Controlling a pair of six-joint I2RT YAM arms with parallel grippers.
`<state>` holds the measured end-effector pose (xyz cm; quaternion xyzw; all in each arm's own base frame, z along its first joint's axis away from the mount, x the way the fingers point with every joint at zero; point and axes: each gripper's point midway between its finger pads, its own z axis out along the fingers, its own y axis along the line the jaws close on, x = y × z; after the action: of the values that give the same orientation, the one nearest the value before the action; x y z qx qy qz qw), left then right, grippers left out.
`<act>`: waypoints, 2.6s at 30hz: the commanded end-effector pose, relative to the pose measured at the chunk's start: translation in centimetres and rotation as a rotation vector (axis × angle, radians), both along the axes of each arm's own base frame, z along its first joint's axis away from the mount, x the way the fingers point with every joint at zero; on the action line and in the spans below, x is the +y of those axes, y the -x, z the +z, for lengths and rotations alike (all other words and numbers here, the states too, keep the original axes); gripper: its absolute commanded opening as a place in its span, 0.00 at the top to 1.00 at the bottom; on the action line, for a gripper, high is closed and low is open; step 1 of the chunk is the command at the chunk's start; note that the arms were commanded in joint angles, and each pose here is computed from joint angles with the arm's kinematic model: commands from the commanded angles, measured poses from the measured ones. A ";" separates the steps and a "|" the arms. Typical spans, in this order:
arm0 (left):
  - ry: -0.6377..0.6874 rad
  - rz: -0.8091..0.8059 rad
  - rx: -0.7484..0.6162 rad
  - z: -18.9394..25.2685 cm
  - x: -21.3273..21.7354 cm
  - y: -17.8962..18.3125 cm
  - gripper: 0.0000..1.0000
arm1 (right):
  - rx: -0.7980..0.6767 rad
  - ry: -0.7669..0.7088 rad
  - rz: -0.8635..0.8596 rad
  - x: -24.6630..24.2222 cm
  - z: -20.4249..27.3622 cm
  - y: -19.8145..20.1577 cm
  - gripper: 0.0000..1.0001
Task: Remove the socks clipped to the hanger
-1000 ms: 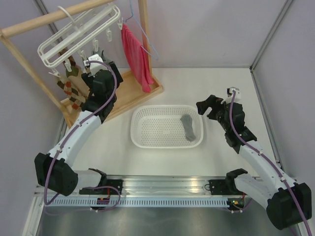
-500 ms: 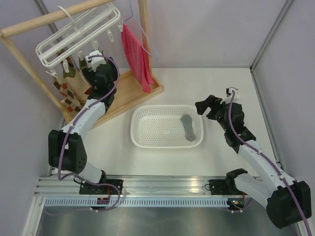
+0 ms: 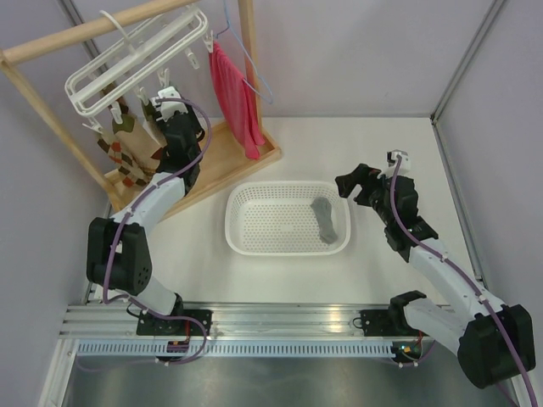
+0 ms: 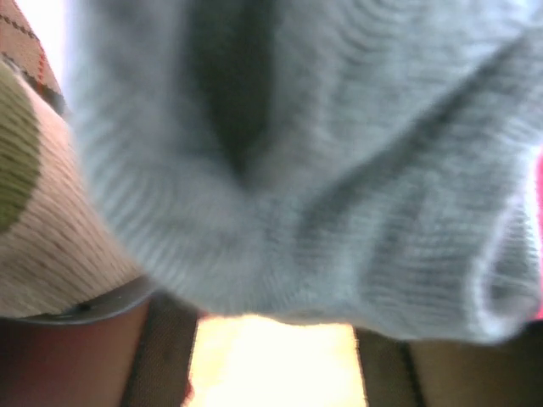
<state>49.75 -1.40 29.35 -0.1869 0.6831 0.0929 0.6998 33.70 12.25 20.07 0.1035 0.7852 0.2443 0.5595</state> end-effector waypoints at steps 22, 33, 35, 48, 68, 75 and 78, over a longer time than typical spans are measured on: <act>-0.032 -0.182 -0.221 9.7 -1.0 8.8 0.98 | -0.099 -0.023 0.085 1.6 2.4 0.2 0.04; 0.018 -0.411 -0.124 9.2 -4.1 12.7 0.98 | -0.219 -0.171 0.339 12.3 8.5 2.4 0.06; 0.015 -0.442 -0.114 9.6 -4.6 12.9 0.98 | -0.237 -0.214 0.401 15.2 9.6 3.0 0.06; -0.021 -0.377 -0.112 9.7 -2.9 14.6 0.98 | -0.419 -0.346 0.555 25.8 20.9 2.0 0.06; -0.069 -0.544 -0.062 10.2 -4.6 18.2 0.98 | -0.545 -0.360 0.646 38.9 27.5 -1.9 0.06; -0.086 -0.490 -0.020 8.6 -3.3 19.0 0.98 | -0.539 -0.374 0.666 41.7 27.9 -2.7 0.06; -0.092 -0.441 -0.030 8.7 -2.4 19.2 0.98 | -0.538 -0.390 0.674 43.1 27.3 -3.1 0.05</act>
<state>31.01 -4.97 37.79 0.0003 0.6977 -0.0646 0.7134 37.22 54.02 47.58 -0.1148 0.5411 0.5671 0.6103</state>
